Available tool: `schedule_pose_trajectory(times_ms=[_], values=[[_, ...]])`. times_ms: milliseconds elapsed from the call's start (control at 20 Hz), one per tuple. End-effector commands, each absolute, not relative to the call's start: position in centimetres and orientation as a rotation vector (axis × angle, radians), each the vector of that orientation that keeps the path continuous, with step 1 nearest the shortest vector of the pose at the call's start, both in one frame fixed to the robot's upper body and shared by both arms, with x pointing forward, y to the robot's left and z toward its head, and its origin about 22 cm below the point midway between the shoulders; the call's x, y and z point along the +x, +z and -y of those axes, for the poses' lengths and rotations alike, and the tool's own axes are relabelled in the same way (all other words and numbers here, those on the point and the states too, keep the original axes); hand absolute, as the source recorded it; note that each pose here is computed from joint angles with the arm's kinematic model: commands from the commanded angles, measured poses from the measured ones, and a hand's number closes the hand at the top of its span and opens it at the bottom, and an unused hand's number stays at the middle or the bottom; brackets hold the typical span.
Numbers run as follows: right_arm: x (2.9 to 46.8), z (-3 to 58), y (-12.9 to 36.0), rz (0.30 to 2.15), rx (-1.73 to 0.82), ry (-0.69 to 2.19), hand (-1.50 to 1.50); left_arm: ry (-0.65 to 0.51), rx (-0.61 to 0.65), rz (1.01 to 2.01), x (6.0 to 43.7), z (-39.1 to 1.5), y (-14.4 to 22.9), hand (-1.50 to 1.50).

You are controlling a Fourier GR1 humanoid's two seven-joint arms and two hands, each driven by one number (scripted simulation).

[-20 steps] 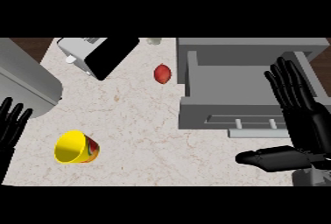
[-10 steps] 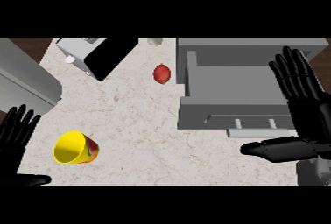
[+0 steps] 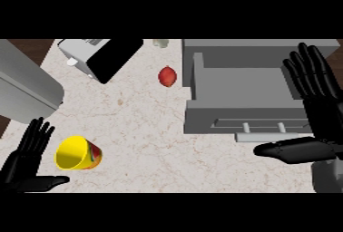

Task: Pick up the cup, place it into the drawer and close the drawer

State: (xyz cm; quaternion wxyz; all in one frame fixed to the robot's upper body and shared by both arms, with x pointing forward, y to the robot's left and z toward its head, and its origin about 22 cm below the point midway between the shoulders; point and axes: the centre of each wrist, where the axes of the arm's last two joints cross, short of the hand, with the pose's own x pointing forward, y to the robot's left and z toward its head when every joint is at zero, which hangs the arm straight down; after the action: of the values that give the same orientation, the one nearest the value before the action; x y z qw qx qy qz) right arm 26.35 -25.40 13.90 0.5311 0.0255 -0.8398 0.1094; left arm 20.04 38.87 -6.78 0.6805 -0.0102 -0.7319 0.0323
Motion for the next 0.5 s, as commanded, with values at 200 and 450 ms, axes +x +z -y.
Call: schedule_pose_trajectory(times_ms=[200, 450], values=[[27.1, 26.2, 15.7, 1.985, 0.045, 0.247, -1.50, 0.075, 0.021, 1.620, 19.1, -40.7, -11.6, -1.50], [27.4, 24.7, 14.6, 2.002, 0.050, 0.237, -1.50, 0.040, -0.003, 1.615, 19.4, -39.0, -14.0, -1.50]])
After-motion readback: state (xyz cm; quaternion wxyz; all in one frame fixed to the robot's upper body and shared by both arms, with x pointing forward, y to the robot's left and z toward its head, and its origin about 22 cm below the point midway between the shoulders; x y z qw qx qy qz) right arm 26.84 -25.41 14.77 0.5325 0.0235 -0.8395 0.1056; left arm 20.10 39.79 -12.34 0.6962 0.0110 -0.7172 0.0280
